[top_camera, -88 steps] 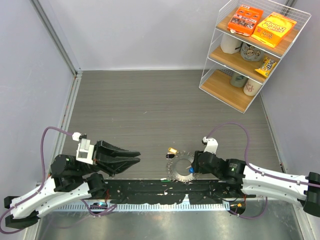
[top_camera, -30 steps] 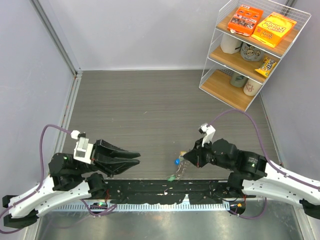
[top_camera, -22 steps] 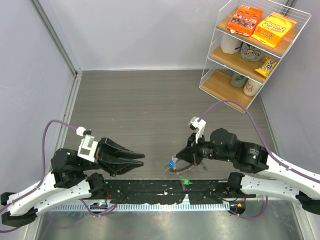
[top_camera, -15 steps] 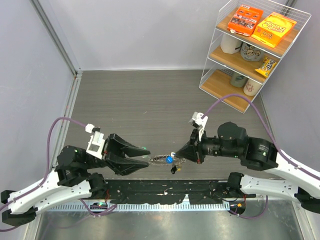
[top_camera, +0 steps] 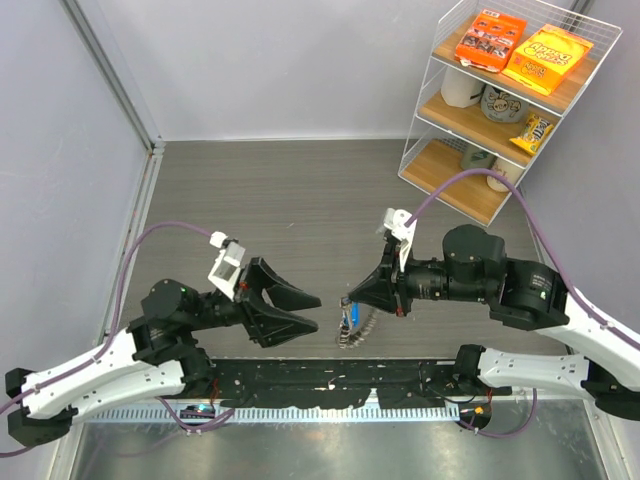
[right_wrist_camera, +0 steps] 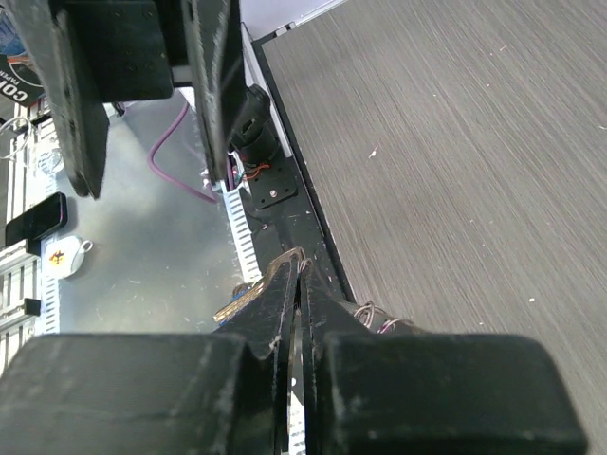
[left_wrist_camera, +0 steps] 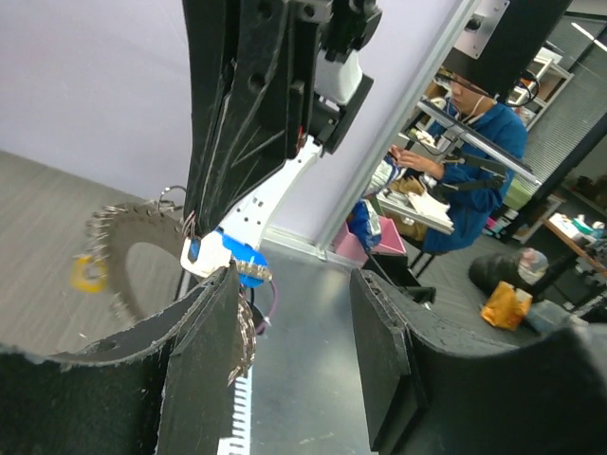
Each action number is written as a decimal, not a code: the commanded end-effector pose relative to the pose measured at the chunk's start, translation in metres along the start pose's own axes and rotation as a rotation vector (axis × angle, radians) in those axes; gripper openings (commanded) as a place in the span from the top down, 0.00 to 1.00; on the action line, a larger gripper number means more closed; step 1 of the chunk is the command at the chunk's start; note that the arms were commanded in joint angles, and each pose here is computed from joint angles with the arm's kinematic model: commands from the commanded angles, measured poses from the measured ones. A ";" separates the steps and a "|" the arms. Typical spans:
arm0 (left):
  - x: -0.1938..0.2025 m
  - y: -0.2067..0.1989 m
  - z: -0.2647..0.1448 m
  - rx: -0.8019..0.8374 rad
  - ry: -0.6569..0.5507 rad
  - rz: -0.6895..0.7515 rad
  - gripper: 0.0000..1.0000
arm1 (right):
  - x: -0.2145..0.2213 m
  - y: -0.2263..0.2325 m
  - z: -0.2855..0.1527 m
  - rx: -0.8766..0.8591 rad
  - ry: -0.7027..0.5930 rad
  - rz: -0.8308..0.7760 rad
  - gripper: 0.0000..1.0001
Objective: Put the keys on the keyring
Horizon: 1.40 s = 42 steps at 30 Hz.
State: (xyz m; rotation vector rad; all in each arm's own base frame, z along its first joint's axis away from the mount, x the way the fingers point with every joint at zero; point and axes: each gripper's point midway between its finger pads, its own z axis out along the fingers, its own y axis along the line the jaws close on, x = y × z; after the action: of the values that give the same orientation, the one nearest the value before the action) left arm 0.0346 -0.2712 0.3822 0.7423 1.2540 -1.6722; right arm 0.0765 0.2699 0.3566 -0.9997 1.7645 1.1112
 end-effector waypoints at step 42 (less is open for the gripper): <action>-0.026 -0.011 0.034 0.081 -0.092 -0.174 0.37 | -0.084 0.044 -0.013 -0.116 -0.229 -0.123 0.94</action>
State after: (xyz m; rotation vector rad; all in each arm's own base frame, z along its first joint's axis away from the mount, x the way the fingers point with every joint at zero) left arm 0.0461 -0.3039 0.3857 0.6357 1.3632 -1.8077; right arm 0.0650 0.2843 0.4048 -1.0486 1.6134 1.1614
